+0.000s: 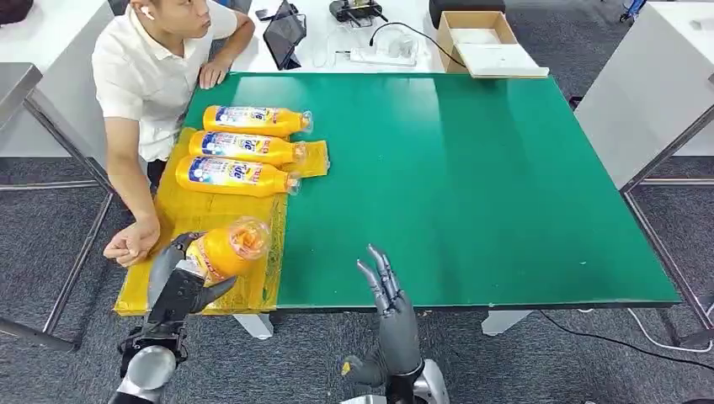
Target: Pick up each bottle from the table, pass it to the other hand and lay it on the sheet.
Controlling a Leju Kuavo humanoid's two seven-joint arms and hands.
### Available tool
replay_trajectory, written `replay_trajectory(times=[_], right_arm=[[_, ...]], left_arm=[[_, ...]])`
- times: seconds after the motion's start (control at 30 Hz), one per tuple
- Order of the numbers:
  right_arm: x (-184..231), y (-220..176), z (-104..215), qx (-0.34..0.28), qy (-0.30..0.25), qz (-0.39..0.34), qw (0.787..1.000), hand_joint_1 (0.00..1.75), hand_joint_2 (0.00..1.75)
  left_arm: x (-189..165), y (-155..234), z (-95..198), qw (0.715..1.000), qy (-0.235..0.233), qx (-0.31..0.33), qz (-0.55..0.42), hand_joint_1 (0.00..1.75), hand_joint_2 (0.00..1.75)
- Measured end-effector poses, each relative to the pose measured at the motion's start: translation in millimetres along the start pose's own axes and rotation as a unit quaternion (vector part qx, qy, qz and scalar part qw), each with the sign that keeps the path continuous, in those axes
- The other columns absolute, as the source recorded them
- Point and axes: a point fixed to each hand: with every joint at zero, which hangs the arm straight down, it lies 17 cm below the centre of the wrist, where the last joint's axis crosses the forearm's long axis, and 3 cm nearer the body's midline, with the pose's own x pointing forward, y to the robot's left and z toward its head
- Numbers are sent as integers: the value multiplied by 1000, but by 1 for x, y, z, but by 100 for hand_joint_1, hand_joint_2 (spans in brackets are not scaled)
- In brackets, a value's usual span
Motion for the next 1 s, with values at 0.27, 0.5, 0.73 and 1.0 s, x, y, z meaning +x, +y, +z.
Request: replay_trajectory(times=[0.27,0.5,0.73,1.0], right_arm=[[0,-6,-4,-15,7,-12,1000,0,0],[-1,-1,-11,-21,14,-38,999,0,0],[-5,8,-10,-15,24,-51,998,0,0],[-8,12,-9,-8,27,-50,998,0,0]], left_arm=[[2,-3,-20,991,-20,0,-133,175,175],[-26,-41,-56,951,-8,-54,-303,175,175],[-69,-59,-65,923,41,-101,-370,175,175],[-75,-63,-74,917,48,-111,-379,175,175]])
